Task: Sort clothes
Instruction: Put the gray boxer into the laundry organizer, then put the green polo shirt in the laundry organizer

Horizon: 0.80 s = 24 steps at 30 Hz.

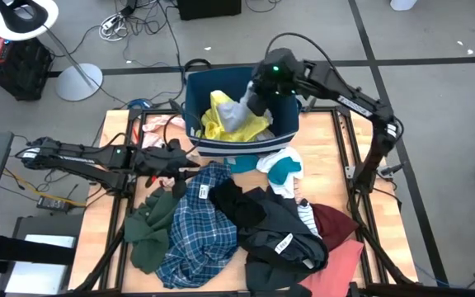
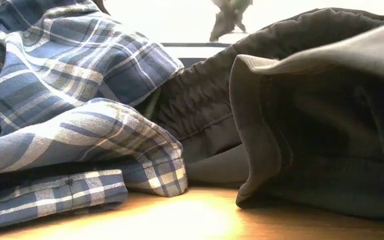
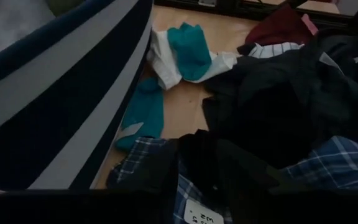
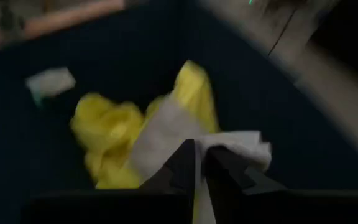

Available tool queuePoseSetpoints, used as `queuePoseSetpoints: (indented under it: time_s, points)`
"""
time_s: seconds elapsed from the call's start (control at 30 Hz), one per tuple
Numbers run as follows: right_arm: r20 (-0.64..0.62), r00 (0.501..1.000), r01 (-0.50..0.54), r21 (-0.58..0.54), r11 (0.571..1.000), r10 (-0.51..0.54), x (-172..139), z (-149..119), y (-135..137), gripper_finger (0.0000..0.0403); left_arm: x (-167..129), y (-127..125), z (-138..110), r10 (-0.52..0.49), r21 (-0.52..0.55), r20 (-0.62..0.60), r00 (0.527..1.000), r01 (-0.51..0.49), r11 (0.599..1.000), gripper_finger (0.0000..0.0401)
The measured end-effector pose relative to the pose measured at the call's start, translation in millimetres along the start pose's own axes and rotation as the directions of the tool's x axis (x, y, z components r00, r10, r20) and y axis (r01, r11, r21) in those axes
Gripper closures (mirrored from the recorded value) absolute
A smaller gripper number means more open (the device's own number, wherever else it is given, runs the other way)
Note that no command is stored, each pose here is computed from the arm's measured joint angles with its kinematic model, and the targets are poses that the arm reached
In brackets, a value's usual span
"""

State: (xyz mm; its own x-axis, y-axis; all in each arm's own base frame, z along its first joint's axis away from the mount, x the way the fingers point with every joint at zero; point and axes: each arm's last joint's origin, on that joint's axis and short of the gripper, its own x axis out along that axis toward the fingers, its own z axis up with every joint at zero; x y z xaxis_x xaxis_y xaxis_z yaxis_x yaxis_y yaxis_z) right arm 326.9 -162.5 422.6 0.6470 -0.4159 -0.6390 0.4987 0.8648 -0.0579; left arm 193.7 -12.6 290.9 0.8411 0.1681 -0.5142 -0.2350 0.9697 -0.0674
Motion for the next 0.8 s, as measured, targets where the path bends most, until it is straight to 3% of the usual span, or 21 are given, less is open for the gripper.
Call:
queuePoseSetpoints:
  time_s: [0.23, 0.43, 0.57, 0.8]
  points:
    - [-0.2, 0.978, -0.043, 0.066, 0.997, 0.056, 44.4, -18.3, -13.6, 0.0293, -0.2, 0.6, -0.9, 0.036, -0.002, -0.002, 0.999, -0.036, 0.999, 0.0284]
    - [-0.265, 0.963, -0.044, 0.041, 0.998, 0.053, 61.6, -25.4, -12.7, 0.0232, -0.2, 0.7, -1.6, 0.037, 0.002, -0.008, 0.999, -0.037, 0.999, 0.0284]
    - [-0.219, 0.974, -0.045, 0.022, 0.999, 0.049, 40.7, -20.2, -15.5, 0.0211, -0.3, 1.2, -3.5, 0.042, 0.008, -0.027, 0.999, -0.042, 0.999, 0.0284]
    - [-0.091, 0.996, 0.021, 0.04, 0.999, -0.017, -39.2, -14.0, -24.3, 0.0207, -1.1, 3.7, -12.9, 0.065, -0.019, -0.123, 0.99, -0.068, 0.998, 0.0284]
